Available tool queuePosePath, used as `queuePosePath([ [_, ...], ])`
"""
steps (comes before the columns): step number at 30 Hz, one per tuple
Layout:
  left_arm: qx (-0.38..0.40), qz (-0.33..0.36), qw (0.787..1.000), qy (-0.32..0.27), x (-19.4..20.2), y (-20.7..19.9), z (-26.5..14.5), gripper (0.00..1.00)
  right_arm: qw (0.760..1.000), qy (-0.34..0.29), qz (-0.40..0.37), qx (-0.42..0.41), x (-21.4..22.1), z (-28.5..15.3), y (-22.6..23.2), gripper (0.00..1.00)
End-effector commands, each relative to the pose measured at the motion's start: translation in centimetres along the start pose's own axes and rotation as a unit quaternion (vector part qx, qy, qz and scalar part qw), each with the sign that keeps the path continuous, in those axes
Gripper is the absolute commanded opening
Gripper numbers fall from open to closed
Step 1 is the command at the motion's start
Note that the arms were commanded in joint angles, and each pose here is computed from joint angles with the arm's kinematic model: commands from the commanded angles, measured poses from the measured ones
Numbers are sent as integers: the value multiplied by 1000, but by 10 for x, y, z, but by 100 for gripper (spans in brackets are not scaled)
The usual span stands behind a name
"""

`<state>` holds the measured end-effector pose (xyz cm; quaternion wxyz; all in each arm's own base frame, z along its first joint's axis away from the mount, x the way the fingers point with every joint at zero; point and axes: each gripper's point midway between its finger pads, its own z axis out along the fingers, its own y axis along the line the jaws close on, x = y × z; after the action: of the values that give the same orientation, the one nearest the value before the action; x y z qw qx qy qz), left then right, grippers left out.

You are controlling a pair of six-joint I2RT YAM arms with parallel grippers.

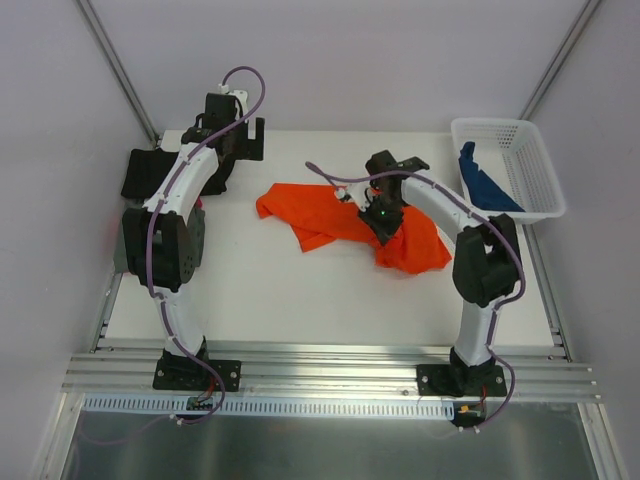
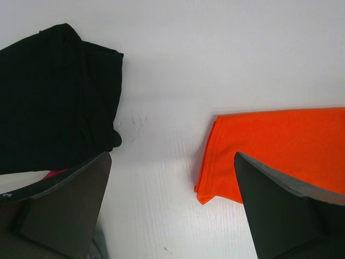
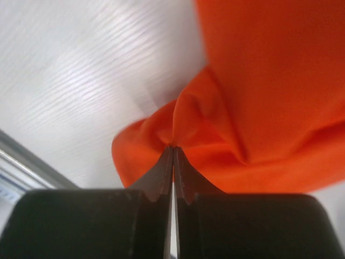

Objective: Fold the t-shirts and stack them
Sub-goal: Flatten out the tshirt

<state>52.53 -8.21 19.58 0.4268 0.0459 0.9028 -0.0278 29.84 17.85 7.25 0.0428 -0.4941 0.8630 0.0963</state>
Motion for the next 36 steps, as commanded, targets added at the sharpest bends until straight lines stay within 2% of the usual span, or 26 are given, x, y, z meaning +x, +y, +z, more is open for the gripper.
queuePosePath([
  [1, -11, -10, 999, -42, -32, 5, -17, 99, 990, -85, -21, 115, -27, -91, -51, 0],
  [2, -10, -11, 999, -42, -32, 5, -16, 99, 980, -124, 4, 153, -37, -131, -82, 1],
  [4, -5, -15, 999, -44, -33, 2, -16, 99, 981, -112, 51, 151, -34, -136, -121, 1],
  [5, -1, -16, 999, -46, -35, 0, -16, 99, 966, -148, 76, 198, -36, -173, -160, 0],
  [6, 3, -18, 999, -46, -36, -1, -15, 99, 970, -121, 81, 194, -31, -151, -183, 1],
  [8, 6, -21, 999, -49, -39, -3, -16, 99, 963, -97, 82, 236, -15, -146, -221, 1],
  [9, 8, -22, 998, -51, -41, -3, -18, 99, 966, -49, 72, 243, 2, -122, -231, 2],
  [10, 9, -23, 998, -51, -41, -4, -17, 99, 959, -30, 71, 274, 8, -115, -247, 10],
  [11, 8, -23, 998, -53, -42, -3, -19, 99, 961, -15, 74, 267, 14, -103, -246, 38],
  [13, 5, -21, 998, -55, -43, -2, -22, 99, 971, -9, 108, 213, 20, -87, -224, 57],
  [14, 3, -21, 998, -56, -43, -1, -24, 99, 973, -20, 123, 197, 18, -90, -214, 58],
  [16, 0, -21, 998, -55, -40, 1, -28, 99, 975, -54, 156, 151, 11, -89, -188, 60],
  [17, 0, -20, 998, -54, -39, 1, -29, 99, 973, -78, 150, 159, 3, -108, -175, 60],
  [23, 4, -28, 999, -41, -26, 1, -29, 99, 976, -118, 98, 152, -29, -129, -132, 58],
  [30, 15, -37, 998, -42, -30, -4, -25, 99, 971, -139, 74, 182, -64, -122, -163, 54],
  [33, 9, -34, 998, -47, -34, -2, -27, 99, 975, -113, 48, 187, -68, -89, -168, 52],
  [36, 3, -31, 998, -50, -35, 1, -30, 99, 968, -118, -9, 220, -84, -76, -175, 50],
])
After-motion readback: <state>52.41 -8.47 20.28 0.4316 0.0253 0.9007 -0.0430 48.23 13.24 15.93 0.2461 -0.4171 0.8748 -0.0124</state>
